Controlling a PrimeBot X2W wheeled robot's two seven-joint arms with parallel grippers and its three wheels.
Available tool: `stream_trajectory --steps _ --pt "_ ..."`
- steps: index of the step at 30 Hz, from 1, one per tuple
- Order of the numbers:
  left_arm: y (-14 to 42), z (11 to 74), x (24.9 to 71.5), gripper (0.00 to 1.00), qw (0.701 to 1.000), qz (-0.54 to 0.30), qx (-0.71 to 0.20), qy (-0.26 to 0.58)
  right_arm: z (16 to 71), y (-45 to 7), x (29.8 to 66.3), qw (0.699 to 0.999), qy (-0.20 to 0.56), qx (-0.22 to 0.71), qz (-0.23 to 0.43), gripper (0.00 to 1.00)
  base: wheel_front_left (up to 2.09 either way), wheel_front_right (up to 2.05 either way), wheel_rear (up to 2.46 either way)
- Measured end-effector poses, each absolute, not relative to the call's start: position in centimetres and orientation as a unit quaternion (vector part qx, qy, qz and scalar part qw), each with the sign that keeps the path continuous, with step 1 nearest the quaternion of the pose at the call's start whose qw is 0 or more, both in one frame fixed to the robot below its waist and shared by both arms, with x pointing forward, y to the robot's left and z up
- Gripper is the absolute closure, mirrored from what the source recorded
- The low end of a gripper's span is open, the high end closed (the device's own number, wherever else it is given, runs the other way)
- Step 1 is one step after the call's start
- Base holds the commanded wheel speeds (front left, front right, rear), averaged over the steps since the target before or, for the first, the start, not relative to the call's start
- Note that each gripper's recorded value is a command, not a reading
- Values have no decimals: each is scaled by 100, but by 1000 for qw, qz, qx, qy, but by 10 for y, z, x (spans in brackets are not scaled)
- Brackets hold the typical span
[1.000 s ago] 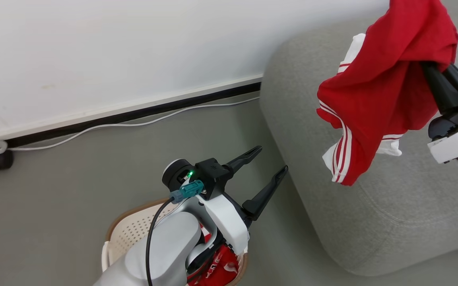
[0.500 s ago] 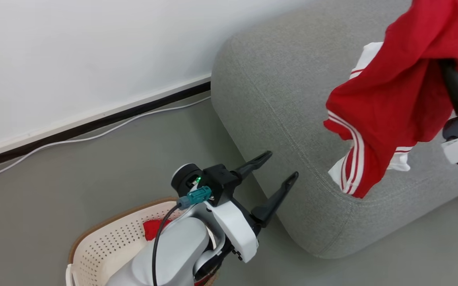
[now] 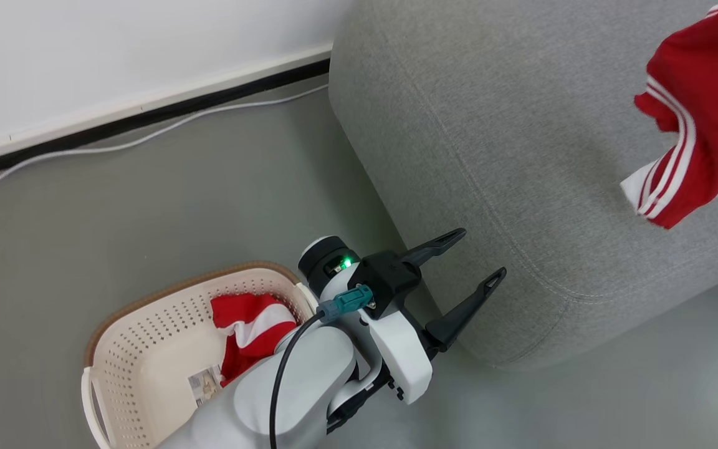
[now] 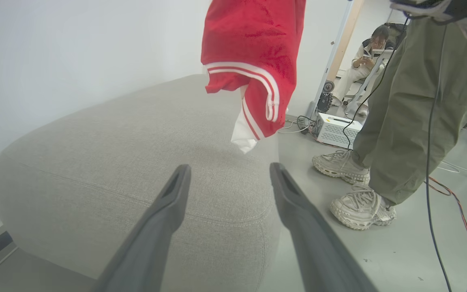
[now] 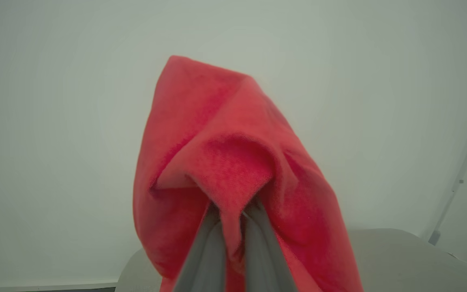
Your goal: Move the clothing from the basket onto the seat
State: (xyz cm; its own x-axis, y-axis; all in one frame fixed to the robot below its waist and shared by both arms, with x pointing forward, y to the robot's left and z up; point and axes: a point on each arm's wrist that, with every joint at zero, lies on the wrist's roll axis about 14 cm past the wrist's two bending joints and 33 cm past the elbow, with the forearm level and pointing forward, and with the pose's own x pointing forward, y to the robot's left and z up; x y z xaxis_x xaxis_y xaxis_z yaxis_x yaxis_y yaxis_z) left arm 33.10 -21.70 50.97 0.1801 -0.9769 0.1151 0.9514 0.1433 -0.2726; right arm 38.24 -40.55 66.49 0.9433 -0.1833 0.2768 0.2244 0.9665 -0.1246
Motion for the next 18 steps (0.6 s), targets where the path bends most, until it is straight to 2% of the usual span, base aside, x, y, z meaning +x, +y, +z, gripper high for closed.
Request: stream_trajectory --steps 18 --pt "-210 440 375 0 749 -627 -191 94 681 -470 497 959 -143 -168 -179 100 0 0 0"
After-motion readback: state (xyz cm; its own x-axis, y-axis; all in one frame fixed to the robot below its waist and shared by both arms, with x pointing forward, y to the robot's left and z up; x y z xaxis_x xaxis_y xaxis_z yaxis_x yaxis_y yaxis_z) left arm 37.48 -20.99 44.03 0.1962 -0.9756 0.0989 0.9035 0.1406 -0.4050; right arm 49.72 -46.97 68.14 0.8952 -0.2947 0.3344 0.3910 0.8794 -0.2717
